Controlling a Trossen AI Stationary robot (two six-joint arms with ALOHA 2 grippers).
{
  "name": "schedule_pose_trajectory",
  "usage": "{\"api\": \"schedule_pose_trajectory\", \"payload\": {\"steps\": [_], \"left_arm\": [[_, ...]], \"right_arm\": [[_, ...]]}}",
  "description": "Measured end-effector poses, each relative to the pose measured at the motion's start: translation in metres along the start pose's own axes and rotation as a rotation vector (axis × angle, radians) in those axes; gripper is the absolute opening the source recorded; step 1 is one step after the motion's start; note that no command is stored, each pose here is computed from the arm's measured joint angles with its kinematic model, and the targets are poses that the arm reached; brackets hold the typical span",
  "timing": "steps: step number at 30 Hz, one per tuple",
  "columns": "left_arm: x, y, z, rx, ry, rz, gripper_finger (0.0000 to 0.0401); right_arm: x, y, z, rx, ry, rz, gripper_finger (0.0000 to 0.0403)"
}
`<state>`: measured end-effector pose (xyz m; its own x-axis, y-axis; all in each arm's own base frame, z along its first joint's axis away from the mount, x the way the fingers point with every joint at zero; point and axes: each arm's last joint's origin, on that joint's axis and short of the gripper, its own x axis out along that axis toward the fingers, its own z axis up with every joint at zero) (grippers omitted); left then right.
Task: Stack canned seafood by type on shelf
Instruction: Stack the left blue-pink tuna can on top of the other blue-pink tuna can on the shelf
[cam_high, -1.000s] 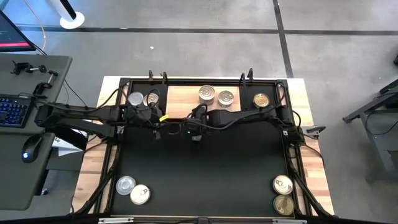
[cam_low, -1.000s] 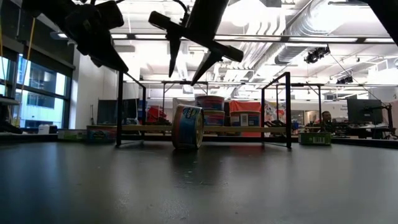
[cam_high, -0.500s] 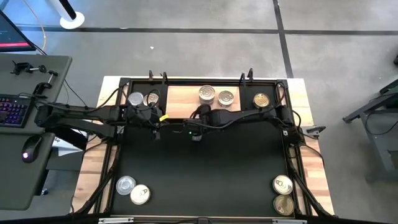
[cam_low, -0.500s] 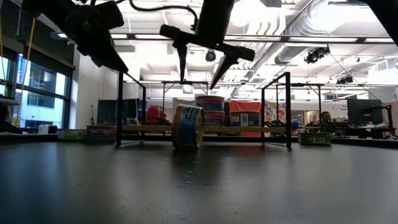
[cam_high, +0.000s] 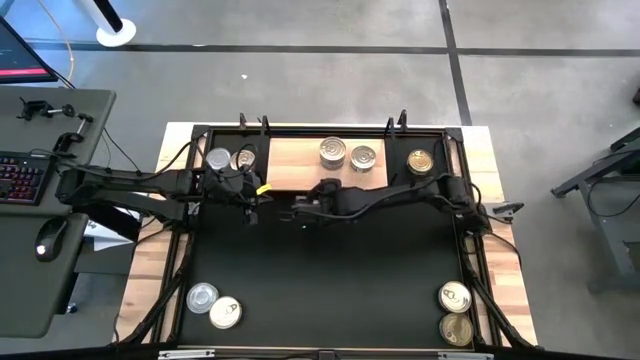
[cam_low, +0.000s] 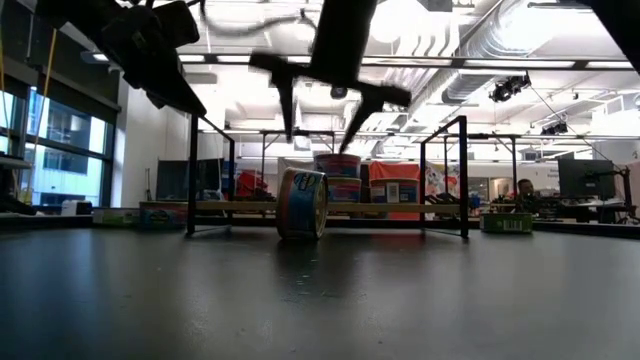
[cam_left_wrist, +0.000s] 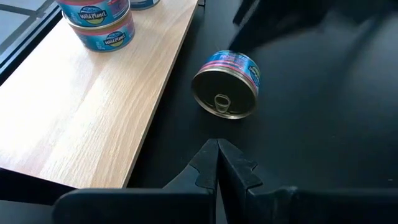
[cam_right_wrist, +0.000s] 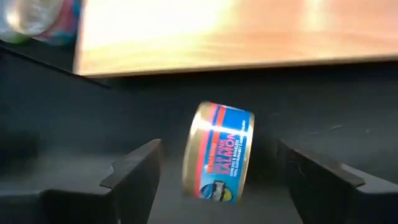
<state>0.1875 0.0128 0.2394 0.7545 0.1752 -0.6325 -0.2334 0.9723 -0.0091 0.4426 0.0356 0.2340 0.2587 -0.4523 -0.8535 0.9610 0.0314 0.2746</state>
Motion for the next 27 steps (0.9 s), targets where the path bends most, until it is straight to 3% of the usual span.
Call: {"api": "schedule_pose_trajectory", "payload": {"steps": [8,19,27], "left_arm": [[0.0,0.0,0.0,-0.002,0.001,0.0,0.0],[0.0,0.0,0.0,-0.002,0.002,0.0,0.0],[0.0,0.0,0.0,-0.002,0.002,0.0,0.0]], "right_arm": [[0.033,0.002,-0.009,0.018,0.071,-0.057,0.0302],[0.027,0.002,-0.02,-0.009,0.026,-0.037,0.0302],[0.033,0.002,-0.024,-0.042,0.089,-0.047,0.0291]]}}
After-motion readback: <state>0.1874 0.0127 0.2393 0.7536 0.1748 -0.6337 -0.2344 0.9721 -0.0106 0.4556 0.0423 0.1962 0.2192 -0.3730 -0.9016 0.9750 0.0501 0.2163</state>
